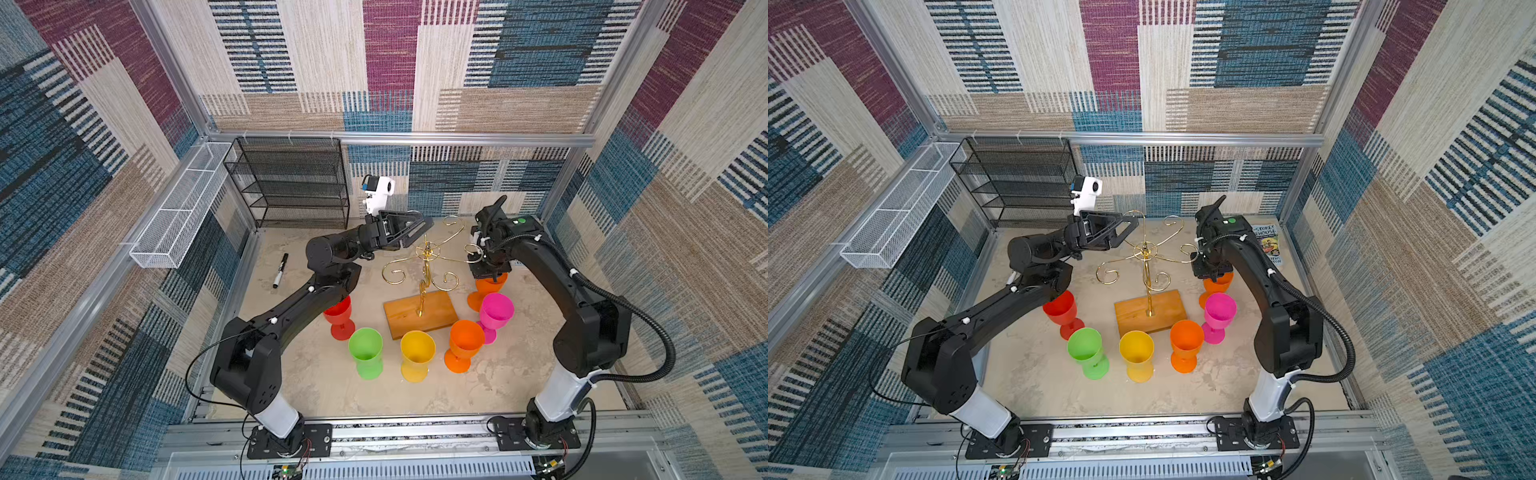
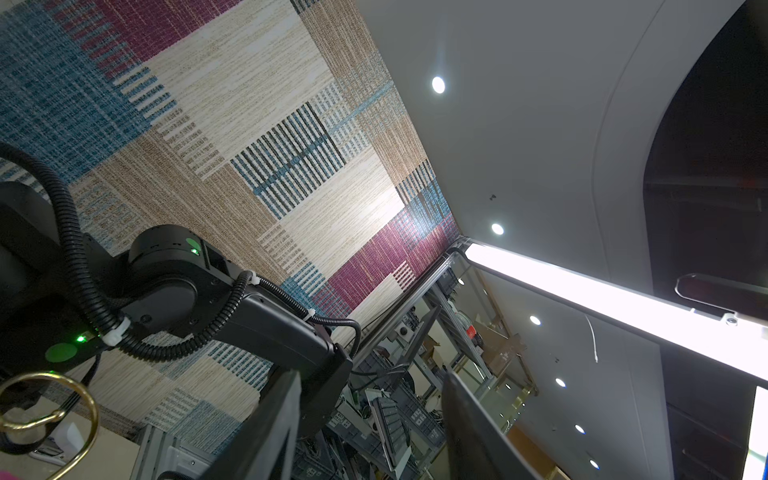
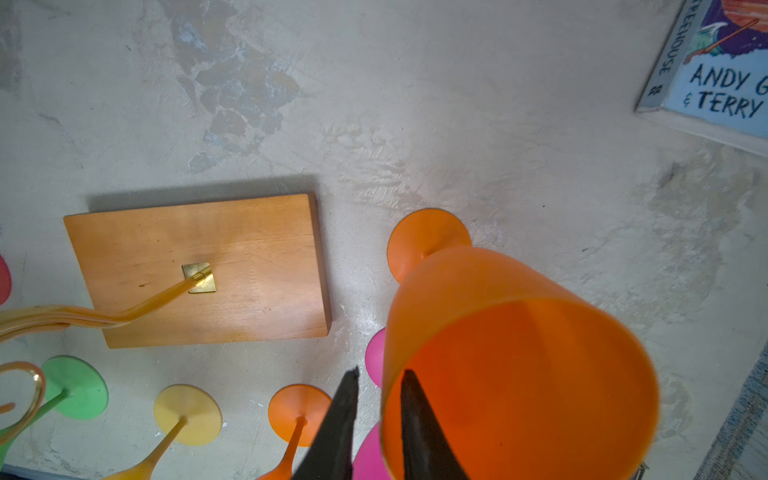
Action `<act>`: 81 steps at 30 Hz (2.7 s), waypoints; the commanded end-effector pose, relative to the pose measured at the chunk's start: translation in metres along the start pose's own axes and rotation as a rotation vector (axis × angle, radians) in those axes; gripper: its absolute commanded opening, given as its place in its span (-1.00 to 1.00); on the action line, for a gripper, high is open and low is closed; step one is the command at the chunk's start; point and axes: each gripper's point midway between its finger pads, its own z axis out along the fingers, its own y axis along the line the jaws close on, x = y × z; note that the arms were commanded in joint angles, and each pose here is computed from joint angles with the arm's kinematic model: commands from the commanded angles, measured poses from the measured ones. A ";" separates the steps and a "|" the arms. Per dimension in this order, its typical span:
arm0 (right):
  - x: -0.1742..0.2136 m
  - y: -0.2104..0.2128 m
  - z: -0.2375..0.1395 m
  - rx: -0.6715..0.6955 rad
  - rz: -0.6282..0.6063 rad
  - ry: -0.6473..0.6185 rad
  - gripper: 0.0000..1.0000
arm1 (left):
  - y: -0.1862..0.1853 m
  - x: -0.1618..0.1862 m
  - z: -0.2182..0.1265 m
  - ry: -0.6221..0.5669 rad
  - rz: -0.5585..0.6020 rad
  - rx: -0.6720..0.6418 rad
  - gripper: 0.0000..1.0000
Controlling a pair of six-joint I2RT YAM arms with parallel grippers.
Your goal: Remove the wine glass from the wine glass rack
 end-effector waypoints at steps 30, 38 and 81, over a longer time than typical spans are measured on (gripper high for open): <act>0.015 -0.118 -0.201 0.300 0.420 -1.313 0.29 | 0.034 -0.086 -0.273 -0.369 0.790 -1.534 0.51; 0.013 -0.129 -0.152 0.371 0.429 -1.304 0.38 | 0.093 -0.057 -0.386 -0.330 0.942 -1.979 0.65; 0.019 -0.129 -0.005 0.303 0.285 -1.253 0.43 | 0.195 0.027 -0.505 -0.247 0.735 -2.034 1.00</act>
